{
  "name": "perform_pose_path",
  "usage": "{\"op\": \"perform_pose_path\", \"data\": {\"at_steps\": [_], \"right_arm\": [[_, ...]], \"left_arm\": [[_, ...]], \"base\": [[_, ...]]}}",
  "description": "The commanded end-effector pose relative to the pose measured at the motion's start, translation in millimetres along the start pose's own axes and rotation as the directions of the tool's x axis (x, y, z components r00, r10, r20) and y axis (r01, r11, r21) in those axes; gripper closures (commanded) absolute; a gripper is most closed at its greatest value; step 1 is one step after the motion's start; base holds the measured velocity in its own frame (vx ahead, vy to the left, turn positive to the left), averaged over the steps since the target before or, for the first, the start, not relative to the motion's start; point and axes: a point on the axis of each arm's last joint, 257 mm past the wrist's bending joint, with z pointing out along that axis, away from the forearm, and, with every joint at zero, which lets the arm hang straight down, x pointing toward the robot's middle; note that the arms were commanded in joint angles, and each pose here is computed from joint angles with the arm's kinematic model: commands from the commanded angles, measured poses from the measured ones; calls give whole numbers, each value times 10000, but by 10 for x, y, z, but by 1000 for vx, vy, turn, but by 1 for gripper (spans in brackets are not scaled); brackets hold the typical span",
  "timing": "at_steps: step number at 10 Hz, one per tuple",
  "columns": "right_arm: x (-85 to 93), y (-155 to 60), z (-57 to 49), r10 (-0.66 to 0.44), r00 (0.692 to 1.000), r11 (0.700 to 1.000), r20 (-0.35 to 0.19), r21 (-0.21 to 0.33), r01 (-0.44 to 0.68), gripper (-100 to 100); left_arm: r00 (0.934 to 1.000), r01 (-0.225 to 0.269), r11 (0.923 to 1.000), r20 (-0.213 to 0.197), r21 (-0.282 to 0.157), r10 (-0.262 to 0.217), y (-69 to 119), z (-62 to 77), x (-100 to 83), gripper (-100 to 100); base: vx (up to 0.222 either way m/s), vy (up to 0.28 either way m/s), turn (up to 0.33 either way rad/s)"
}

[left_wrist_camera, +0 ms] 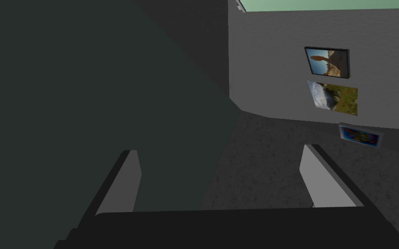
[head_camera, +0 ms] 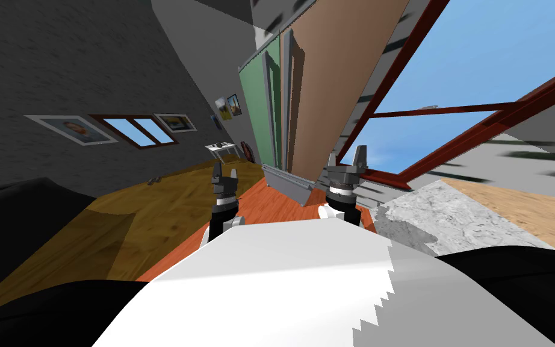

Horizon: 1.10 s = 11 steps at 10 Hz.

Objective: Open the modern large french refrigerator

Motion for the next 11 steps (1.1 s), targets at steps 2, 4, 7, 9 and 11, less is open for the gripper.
{"op": "perform_pose_path", "data": {"at_steps": [2, 4, 7, 9, 11], "right_arm": [[0, 0, 0, 0, 10000, 10000, 0, -1, 0, 0], [0, 1, 0, 0, 10000, 10000, 0, -2, 0, 0], [0, 1, 1, 0, 10000, 10000, 0, -4, 0, 0], [0, 2, 1, 0, 10000, 10000, 0, -4, 0, 0], [99, -54, -32, -489, 9960, 9988, -746, 67, 495, -100]], "left_arm": [[10000, 0, 10000, 0, 1, 0, 0, 0, 0, 0], [10000, 0, 10000, 0, 2, 0, -1, 0, 0, 0], [10000, 0, 10000, 0, 4, 0, -2, 0, 0, 0], [10000, 0, 10000, 0, 4, 0, -2, 0, 0, 0], [10000, 0, 10000, 0, -1, 0, 0, 0, 0, 0]], "base": [[0, 0, 0], [0, 0, 0], [0, 0, 0], [0, 0, 0], [30, 12, -37]]}}
